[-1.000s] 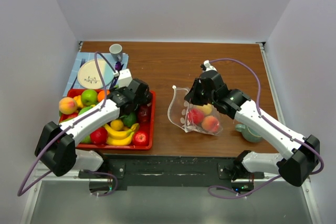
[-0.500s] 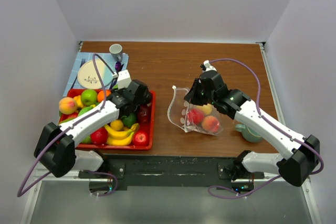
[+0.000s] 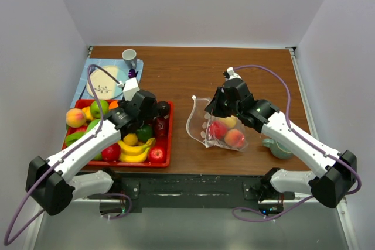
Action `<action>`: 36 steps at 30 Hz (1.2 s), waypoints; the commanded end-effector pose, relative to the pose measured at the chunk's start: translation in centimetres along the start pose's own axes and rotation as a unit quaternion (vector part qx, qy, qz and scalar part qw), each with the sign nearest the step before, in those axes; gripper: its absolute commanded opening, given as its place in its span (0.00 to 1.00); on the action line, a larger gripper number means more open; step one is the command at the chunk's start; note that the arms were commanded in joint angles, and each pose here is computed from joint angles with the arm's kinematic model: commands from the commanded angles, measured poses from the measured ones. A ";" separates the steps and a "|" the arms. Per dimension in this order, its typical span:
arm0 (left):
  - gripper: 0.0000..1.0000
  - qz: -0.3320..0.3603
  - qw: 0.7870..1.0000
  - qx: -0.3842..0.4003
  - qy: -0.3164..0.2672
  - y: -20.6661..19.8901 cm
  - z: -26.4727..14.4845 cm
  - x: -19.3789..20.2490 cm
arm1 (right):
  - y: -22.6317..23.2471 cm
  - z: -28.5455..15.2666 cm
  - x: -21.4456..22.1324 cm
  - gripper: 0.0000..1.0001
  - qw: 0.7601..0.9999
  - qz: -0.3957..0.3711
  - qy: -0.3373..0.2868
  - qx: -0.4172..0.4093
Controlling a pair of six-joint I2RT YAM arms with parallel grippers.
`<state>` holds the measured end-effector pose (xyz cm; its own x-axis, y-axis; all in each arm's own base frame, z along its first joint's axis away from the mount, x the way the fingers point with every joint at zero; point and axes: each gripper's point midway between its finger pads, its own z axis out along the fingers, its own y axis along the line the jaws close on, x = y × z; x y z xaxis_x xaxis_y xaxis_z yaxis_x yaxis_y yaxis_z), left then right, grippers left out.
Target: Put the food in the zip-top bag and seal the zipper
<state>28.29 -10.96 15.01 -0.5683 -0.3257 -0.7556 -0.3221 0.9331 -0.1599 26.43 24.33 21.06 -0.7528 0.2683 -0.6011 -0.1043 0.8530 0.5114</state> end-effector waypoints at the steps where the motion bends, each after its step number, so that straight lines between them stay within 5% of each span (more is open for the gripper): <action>1: 0.25 0.002 0.999 0.046 0.008 -0.7 -1.5 -0.3 | 1.4 0.1 -0.5 0.00 1.000 -0.003 -0.006 -0.025; 9: 0.21 -0.011 0.990 0.139 0.010 -3.7 -4.3 -1.8 | 1.7 0.2 -0.8 0.00 1.000 -0.003 -0.007 -0.025; 16: 0.21 -0.025 0.963 0.267 0.019 -10.6 -8.8 -2.4 | 2.1 0.3 -1.0 0.00 1.000 -0.004 -0.007 -0.024; 29: 0.21 -0.022 0.916 0.389 0.096 -20.3 -10.3 3.2 | 2.5 -1.1 -1.7 0.00 0.999 -0.004 -0.024 -0.022; 31: 0.27 -0.016 0.915 0.390 0.100 -20.9 -10.0 3.6 | 2.3 -1.2 -1.7 0.00 1.000 -0.003 -0.026 -0.017; 33: 0.56 -0.008 0.916 0.389 0.101 -21.1 -9.8 3.8 | 2.1 -1.6 -1.8 0.00 0.999 -0.004 -0.029 -0.016; 36: 0.80 -0.003 0.915 0.392 0.097 -21.1 -9.8 3.7 | 1.9 -1.9 -2.1 0.00 0.999 -0.004 -0.038 -0.011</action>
<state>24.99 -31.61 18.12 -0.7556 -0.2385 -0.6100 0.2049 0.7985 -0.5660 26.34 24.94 21.29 -0.7542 0.2519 -0.6064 -0.1101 0.8620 0.4949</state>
